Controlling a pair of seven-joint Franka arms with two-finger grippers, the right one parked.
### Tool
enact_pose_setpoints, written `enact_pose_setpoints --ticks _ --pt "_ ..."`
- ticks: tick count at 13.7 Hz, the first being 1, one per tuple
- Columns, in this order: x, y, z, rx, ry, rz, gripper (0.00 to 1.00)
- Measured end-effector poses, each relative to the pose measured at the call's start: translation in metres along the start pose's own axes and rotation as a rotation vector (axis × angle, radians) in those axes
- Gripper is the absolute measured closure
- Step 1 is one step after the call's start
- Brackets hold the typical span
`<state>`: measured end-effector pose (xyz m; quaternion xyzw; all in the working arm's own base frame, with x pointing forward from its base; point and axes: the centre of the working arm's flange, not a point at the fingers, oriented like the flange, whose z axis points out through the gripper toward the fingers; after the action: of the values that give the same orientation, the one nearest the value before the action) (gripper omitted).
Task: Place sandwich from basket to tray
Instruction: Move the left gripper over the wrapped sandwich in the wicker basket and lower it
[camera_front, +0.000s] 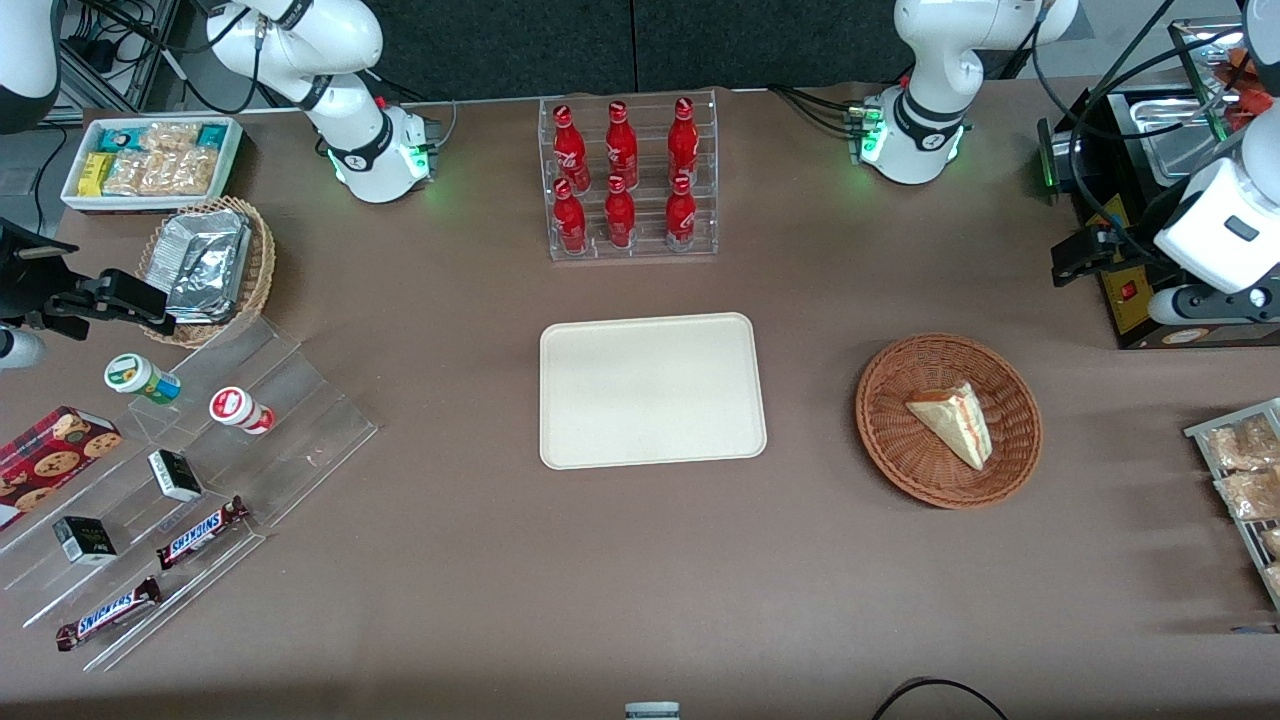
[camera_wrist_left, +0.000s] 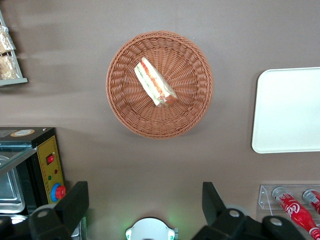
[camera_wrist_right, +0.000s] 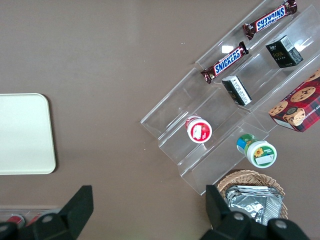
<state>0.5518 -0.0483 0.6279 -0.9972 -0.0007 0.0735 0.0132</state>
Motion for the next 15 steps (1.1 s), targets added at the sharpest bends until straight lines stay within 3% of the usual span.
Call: enact_pose_setpoints --ticks 4,7,9,15 --pt "0.003 -0.002 0.01 0.002 -0.037 -0.003 0.0" --pt "0.027 -0.009 0.047 0.032 -0.073 -0.021 0.0" --pt "0.048 -0.023 0.08 0.04 -0.052 -0.078 0.0" --pt "0.072 -0.024 0.182 0.023 0.04 -0.44 0.0"
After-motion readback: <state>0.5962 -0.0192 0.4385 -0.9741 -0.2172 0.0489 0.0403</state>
